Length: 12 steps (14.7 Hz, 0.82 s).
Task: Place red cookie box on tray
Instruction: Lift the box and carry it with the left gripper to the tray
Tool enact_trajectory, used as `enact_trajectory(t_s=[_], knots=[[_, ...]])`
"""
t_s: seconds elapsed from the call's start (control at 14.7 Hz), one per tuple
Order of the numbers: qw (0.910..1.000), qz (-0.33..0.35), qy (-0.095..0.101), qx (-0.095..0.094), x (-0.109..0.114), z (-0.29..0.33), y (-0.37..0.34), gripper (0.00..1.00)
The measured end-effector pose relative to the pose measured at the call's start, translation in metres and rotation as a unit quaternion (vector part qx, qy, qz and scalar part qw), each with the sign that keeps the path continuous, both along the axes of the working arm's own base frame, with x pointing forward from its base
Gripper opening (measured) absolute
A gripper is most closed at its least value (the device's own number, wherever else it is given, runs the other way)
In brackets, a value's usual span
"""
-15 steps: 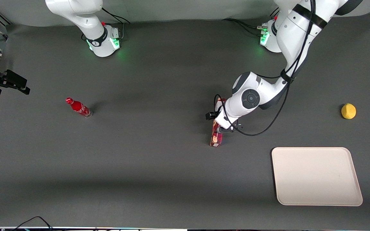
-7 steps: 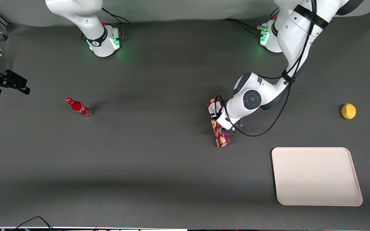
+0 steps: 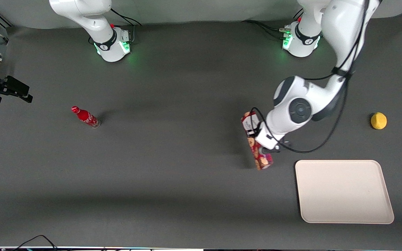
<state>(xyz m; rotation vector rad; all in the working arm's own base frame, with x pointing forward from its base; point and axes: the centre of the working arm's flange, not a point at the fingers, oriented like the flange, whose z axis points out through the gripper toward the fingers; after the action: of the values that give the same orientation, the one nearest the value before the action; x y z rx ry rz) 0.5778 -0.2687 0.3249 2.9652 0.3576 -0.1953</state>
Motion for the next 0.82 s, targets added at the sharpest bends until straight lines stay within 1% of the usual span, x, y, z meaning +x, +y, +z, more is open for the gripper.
enact_trajectory(t_s=[0.07,0.2,0.34,0.48,0.54,0.68,0.82], knots=[[0.9999,0.005,0.005,0.012,0.008,0.034,0.013,0.18],[0.9994,0.015,0.014,0.028,0.018,0.098,0.036,0.18],[0.9986,0.016,0.028,0.041,0.025,0.154,0.065,0.18],[0.9980,0.007,0.040,0.049,0.032,0.203,0.109,0.18],[0.9978,0.003,0.041,0.052,0.034,0.226,0.135,0.18],[0.9978,-0.006,0.036,0.055,0.037,0.261,0.190,0.18],[0.9977,-0.023,0.026,0.059,0.041,0.272,0.246,0.18]])
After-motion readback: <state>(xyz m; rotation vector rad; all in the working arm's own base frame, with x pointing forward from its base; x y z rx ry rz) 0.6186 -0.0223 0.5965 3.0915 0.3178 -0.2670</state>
